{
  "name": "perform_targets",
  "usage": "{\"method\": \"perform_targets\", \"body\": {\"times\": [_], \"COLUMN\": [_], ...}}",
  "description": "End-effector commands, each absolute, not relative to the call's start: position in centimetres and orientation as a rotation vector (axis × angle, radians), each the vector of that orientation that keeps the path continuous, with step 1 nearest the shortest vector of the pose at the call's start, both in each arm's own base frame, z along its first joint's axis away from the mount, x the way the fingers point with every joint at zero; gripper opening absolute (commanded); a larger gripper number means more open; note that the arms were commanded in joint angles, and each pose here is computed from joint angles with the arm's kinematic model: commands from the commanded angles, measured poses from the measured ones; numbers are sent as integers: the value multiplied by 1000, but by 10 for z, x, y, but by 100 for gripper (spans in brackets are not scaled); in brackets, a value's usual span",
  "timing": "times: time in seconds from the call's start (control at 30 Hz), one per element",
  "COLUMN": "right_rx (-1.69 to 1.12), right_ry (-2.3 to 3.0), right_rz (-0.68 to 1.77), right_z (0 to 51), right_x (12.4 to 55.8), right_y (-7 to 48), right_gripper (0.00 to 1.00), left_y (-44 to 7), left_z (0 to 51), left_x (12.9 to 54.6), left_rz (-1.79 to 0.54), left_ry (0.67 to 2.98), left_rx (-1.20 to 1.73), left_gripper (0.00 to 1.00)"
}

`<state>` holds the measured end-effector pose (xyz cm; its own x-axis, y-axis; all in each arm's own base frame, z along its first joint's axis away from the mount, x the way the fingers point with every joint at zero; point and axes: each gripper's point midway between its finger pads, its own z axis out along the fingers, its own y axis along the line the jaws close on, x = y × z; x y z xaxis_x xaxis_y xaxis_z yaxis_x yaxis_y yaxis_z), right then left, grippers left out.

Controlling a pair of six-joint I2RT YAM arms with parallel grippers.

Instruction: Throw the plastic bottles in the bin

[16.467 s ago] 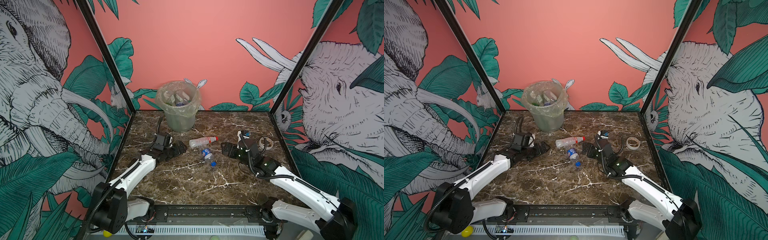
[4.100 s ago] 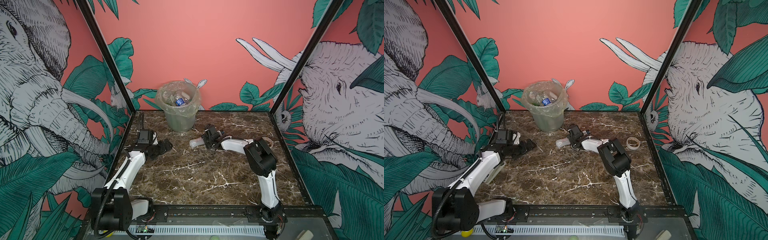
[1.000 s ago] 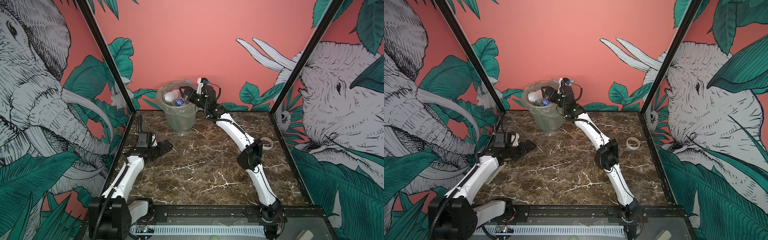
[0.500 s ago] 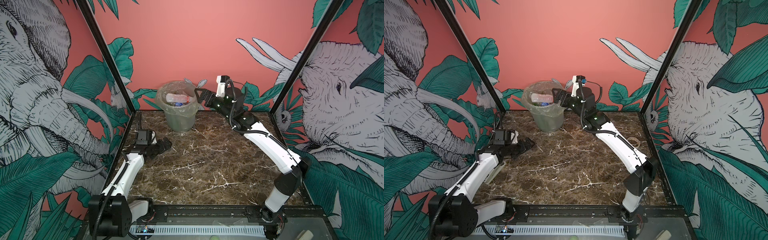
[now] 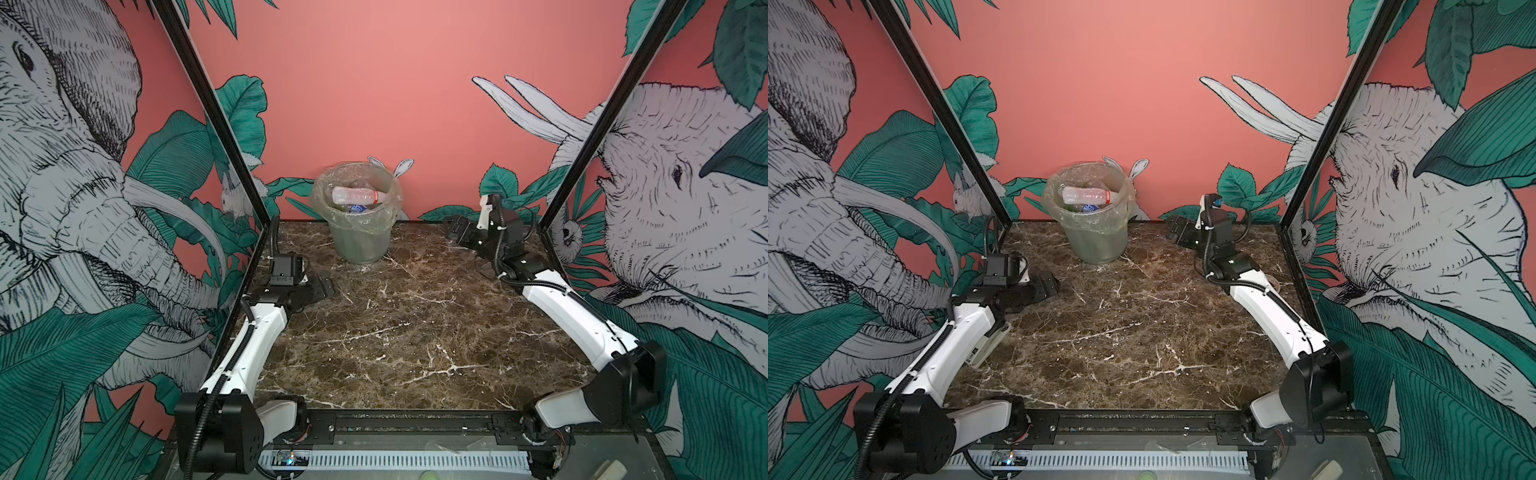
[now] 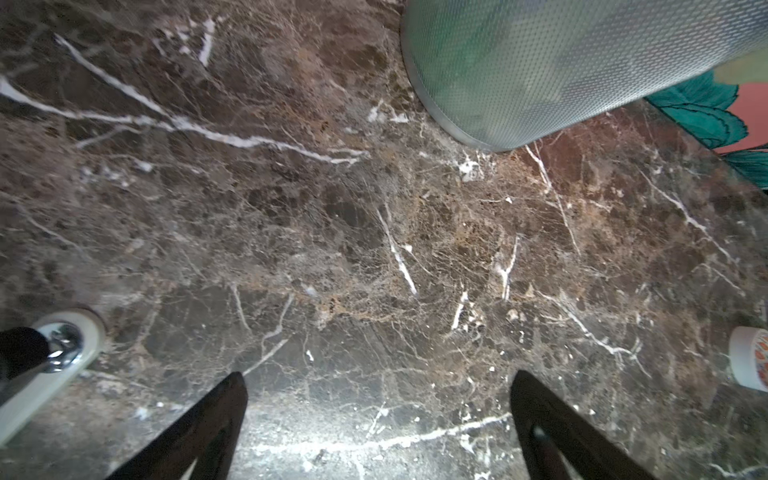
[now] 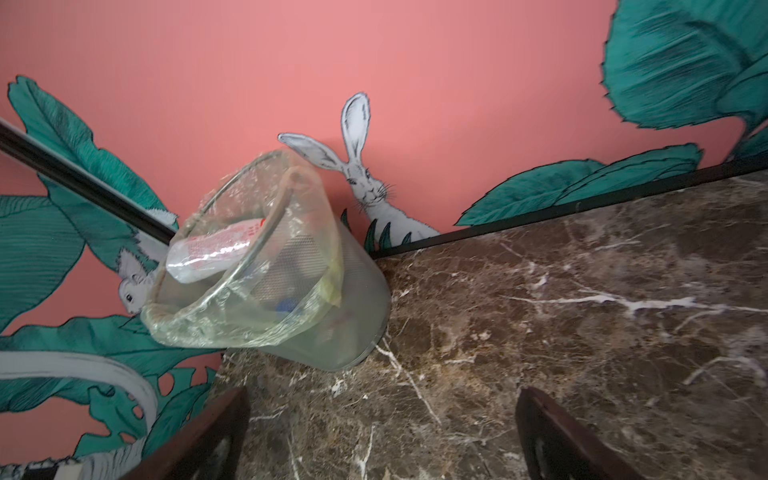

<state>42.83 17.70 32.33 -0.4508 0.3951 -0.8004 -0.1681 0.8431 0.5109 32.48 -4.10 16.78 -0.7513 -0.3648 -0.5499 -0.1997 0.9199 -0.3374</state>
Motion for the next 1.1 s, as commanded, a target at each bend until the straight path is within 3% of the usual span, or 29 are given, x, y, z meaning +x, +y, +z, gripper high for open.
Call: {"method": "perform_targets", "body": {"times": [0.0, 0.23, 0.53, 1.07], "right_rx": [178, 227, 272, 352], "right_ry": [1923, 1990, 2027, 1806], "right_rz": [633, 520, 275, -205], "right_z": [319, 267, 222, 187], "right_x": [423, 420, 406, 348], "right_y": [152, 105, 52, -27], "right_gripper": [99, 99, 99, 99], "left_y": [-21, -7, 38, 46], "left_z": [178, 171, 150, 126], "left_x": [327, 340, 352, 381], "left_rz": [-192, -71, 260, 372], "left_ry": [2366, 2298, 2160, 1964], "left_rx": [-358, -304, -338, -206], "left_gripper": [99, 99, 99, 99]}}
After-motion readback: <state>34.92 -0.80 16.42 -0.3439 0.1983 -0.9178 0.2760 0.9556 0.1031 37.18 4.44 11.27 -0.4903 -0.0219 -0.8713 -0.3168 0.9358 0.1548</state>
